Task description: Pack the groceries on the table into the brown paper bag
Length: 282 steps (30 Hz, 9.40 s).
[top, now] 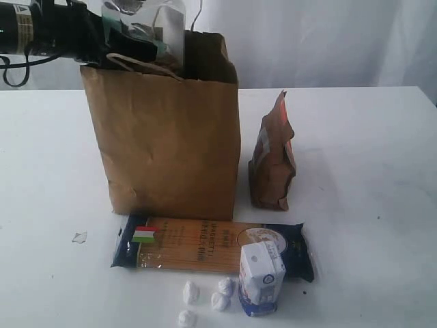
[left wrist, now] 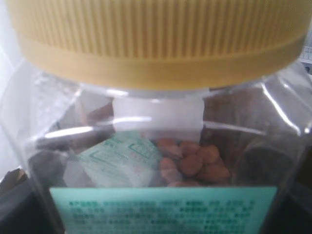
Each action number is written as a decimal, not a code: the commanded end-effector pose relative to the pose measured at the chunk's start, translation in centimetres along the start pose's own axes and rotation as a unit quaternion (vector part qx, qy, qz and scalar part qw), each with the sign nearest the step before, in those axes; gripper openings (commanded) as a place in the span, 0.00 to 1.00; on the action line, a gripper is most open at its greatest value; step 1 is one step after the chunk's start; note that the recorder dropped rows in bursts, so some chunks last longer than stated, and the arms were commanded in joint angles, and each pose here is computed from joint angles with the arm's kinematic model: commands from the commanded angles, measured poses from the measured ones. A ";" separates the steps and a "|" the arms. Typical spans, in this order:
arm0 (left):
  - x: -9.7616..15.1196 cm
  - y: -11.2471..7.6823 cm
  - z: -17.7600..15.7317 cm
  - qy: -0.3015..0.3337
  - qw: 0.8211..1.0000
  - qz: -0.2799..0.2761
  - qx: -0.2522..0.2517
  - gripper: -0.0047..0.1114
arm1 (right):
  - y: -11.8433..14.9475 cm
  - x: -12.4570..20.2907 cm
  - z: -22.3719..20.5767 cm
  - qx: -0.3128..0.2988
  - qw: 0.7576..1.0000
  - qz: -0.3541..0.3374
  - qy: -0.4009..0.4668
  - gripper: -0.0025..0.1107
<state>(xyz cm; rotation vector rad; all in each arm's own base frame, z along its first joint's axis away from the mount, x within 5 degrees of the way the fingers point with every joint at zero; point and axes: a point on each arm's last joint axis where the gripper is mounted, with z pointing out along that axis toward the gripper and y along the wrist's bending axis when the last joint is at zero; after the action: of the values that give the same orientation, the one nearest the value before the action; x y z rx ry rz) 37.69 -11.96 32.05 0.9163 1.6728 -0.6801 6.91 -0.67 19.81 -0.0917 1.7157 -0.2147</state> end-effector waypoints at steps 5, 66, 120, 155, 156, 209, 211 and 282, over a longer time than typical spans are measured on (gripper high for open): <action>-1.1 -0.5 -0.4 -0.018 1.000 0.002 0.012 0.59 | 0.0 0.1 0.0 0.002 1.000 0.003 -0.002 0.02; -11.5 -0.4 -16.6 -0.175 0.886 -0.009 -0.429 0.04 | 0.0 0.1 0.0 0.002 1.000 0.003 -0.002 0.02; 18.3 -16.6 -21.8 0.044 0.808 -0.322 -0.491 0.04 | 0.0 0.1 0.0 0.002 1.000 0.003 -0.002 0.02; 23.3 -20.4 -23.8 0.065 0.819 -0.201 -0.534 0.04 | -0.1 0.4 0.0 0.005 0.999 -0.035 0.014 0.02; 23.3 -20.4 -23.8 0.065 0.819 -0.201 -0.534 0.04 | -0.1 0.5 0.0 0.005 0.999 -0.041 0.022 0.02; 23.4 -20.6 -23.5 0.119 0.847 -0.118 -0.505 0.04 | -1.6 -9.4 19.3 -0.043 0.985 -0.032 0.164 0.02; 23.4 -20.6 -23.5 0.119 0.847 -0.118 -0.505 0.04 | -1.4 -8.8 19.3 -0.051 0.980 -0.024 0.192 0.02; 23.3 -20.6 -23.5 0.119 0.847 -0.117 -0.505 0.04 | 17.8 0.1 21.3 -0.176 0.978 0.082 0.078 0.13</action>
<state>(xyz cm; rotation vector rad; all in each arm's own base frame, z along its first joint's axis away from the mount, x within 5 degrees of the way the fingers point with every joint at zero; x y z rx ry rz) 4.78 1.33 16.11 0.0183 2.0174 0.2418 28.75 14.88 12.72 -0.2151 1.9409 0.2128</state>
